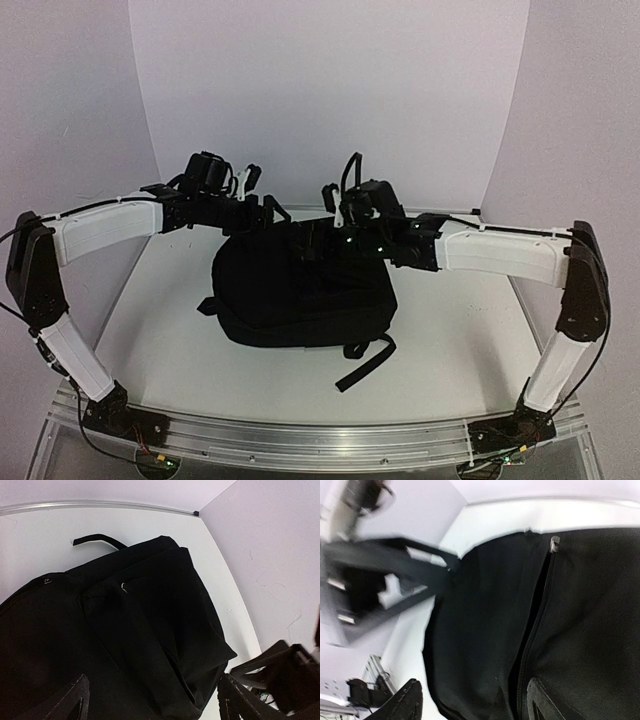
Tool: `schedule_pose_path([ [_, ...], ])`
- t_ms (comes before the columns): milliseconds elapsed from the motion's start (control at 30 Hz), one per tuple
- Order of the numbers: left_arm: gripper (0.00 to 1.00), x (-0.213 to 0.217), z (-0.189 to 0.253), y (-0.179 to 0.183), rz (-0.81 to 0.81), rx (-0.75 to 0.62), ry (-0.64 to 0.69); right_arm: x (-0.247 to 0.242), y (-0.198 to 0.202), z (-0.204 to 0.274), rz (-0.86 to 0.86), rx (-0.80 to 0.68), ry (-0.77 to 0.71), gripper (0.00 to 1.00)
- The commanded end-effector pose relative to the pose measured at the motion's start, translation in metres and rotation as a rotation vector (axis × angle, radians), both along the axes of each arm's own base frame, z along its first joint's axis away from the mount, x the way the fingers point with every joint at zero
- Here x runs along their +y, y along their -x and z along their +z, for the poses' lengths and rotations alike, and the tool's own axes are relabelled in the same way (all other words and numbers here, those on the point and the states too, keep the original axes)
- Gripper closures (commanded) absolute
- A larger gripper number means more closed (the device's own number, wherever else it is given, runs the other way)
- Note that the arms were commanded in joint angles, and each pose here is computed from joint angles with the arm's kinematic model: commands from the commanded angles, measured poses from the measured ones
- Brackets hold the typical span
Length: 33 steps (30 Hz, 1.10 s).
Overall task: Pack the student bag
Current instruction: Place the stationery in the student bag, then zip the student bag at the center of the board.
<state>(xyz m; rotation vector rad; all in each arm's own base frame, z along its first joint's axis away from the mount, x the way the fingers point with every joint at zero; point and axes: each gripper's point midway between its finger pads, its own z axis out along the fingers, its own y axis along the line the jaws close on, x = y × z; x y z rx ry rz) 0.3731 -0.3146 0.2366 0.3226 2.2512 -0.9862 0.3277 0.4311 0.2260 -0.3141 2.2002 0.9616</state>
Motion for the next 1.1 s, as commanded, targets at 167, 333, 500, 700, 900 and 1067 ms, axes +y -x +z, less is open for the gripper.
schedule_pose_path([
  [167, 0.12, -0.021, -0.017, -0.034, 0.006, 0.047, 0.021, -0.037, -0.077, 0.043, -0.233, -0.001, -0.126, 0.33],
  [333, 0.13, -0.036, -0.029, -0.049, -0.006, 0.073, 0.030, -0.033, -0.105, 0.028, -0.265, 0.043, -0.145, 0.38],
  [500, 0.27, -0.042, -0.046, -0.061, -0.006, 0.102, -0.008, -0.025, -0.125, 0.004, -0.276, 0.078, -0.135, 0.40],
  [700, 0.62, -0.036, -0.061, -0.064, 0.024, 0.122, -0.049, -0.020, -0.141, -0.030, -0.300, 0.119, -0.094, 0.41],
  [900, 0.84, -0.035, -0.080, -0.063, 0.030, 0.157, -0.069, -0.025, -0.150, -0.063, -0.361, 0.153, -0.033, 0.40],
  [1067, 0.95, -0.033, -0.086, -0.060, 0.039, 0.166, -0.062, -0.016, -0.156, -0.079, -0.351, 0.183, -0.034, 0.42],
])
